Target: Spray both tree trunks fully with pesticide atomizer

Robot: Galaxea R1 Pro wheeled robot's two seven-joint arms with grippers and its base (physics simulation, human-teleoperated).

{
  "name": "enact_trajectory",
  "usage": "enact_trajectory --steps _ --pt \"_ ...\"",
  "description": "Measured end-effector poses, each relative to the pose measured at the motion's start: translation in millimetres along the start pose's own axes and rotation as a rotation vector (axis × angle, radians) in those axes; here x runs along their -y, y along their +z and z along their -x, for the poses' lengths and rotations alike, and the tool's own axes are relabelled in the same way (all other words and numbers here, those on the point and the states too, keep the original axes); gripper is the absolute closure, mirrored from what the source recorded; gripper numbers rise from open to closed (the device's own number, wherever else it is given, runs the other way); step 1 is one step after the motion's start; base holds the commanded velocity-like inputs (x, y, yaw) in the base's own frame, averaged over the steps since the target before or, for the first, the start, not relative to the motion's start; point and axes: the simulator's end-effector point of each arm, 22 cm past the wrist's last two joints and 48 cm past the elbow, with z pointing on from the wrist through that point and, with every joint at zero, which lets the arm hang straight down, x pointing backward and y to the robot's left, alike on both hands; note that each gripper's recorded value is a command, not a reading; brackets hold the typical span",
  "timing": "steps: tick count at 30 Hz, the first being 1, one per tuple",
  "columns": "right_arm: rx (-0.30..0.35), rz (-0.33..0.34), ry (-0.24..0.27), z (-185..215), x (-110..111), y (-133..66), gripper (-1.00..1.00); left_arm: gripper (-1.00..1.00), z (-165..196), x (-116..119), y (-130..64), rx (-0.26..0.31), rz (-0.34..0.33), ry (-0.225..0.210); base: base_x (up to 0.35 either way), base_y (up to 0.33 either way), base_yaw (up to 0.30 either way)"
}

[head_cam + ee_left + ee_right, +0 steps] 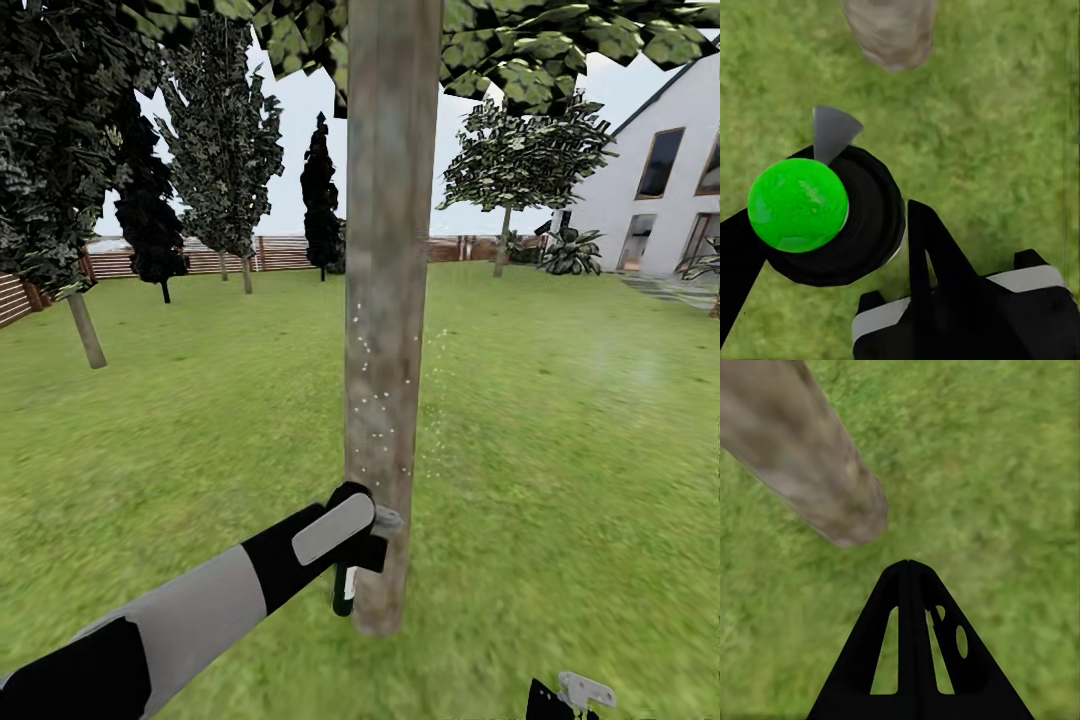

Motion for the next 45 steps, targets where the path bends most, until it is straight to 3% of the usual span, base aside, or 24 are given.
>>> enact_trajectory --steps 6,12,26,45 --pt "0.000 0.000 0.000 0 0 -0.1 1.00 1.00 -9 10 13.5 0.005 -0.103 -0.072 0.000 0.253 -0.214" --pt "0.002 0.000 -0.001 0 0 0.0 1.00 1.00 -9 8 18.6 0.015 -0.145 -0.105 0.000 0.326 -0.088" --pt "0.001 0.000 0.000 0 0 -0.1 1.00 1.00 -7 2 22.6 0.028 -0.137 -0.139 0.000 0.332 -0.196" --pt "0.006 0.000 0.011 2 1 -0.3 1.00 1.00 -6 9 22.5 0.031 -0.168 -0.139 0.000 0.333 -0.237"
